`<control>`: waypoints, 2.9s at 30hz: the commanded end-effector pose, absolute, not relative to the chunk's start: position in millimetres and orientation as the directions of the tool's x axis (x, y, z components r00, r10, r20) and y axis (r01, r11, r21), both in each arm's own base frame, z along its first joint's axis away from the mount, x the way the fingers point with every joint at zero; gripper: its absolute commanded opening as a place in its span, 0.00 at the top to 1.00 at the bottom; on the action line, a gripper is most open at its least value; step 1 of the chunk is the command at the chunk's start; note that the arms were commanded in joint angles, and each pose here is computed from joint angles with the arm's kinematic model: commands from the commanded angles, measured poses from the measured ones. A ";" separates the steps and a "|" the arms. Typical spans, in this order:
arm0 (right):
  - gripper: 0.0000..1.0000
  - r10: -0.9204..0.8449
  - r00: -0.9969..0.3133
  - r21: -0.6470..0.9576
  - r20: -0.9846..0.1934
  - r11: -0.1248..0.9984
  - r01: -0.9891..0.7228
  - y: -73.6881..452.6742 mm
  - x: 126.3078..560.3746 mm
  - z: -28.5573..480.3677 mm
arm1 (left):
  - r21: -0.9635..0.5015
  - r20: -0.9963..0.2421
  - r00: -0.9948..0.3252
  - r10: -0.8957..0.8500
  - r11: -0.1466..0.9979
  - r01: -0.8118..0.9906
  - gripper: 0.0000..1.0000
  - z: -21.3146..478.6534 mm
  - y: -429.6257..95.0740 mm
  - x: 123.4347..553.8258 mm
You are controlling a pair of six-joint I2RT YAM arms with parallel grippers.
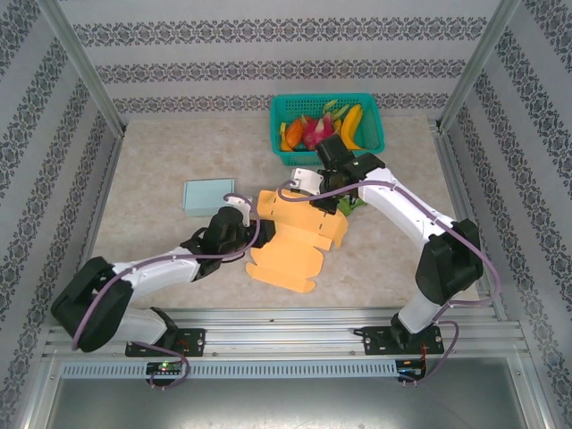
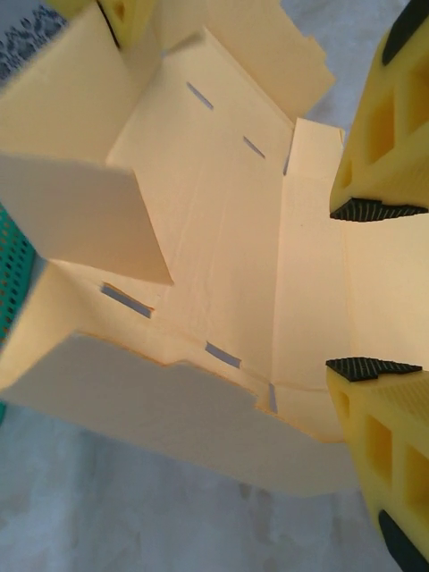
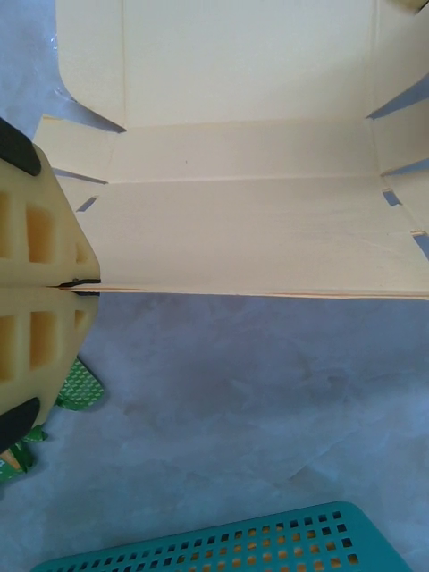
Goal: Fold the paper box
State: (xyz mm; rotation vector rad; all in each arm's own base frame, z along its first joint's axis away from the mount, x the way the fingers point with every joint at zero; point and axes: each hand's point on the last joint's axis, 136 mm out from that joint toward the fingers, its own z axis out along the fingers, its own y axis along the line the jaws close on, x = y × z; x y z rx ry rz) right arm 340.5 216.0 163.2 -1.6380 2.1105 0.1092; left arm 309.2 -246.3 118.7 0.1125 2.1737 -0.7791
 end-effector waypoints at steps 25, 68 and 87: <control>1.00 -0.886 -0.208 -0.201 -0.413 0.312 -0.929 213.5 346.7 157.4 | -0.610 -0.679 -0.655 -0.331 0.751 0.253 0.46 100.7 -239.8 366.4; 1.00 -0.921 0.318 -0.871 -0.227 0.046 -0.489 235.9 366.8 188.7 | -0.253 -0.862 -0.500 -0.080 0.923 0.288 0.35 102.7 -165.1 305.2; 1.00 -0.854 0.518 -0.892 0.049 -0.271 -0.363 259.3 355.1 104.0 | -0.239 -0.871 -0.483 -0.086 0.934 0.265 0.40 78.8 -154.7 318.1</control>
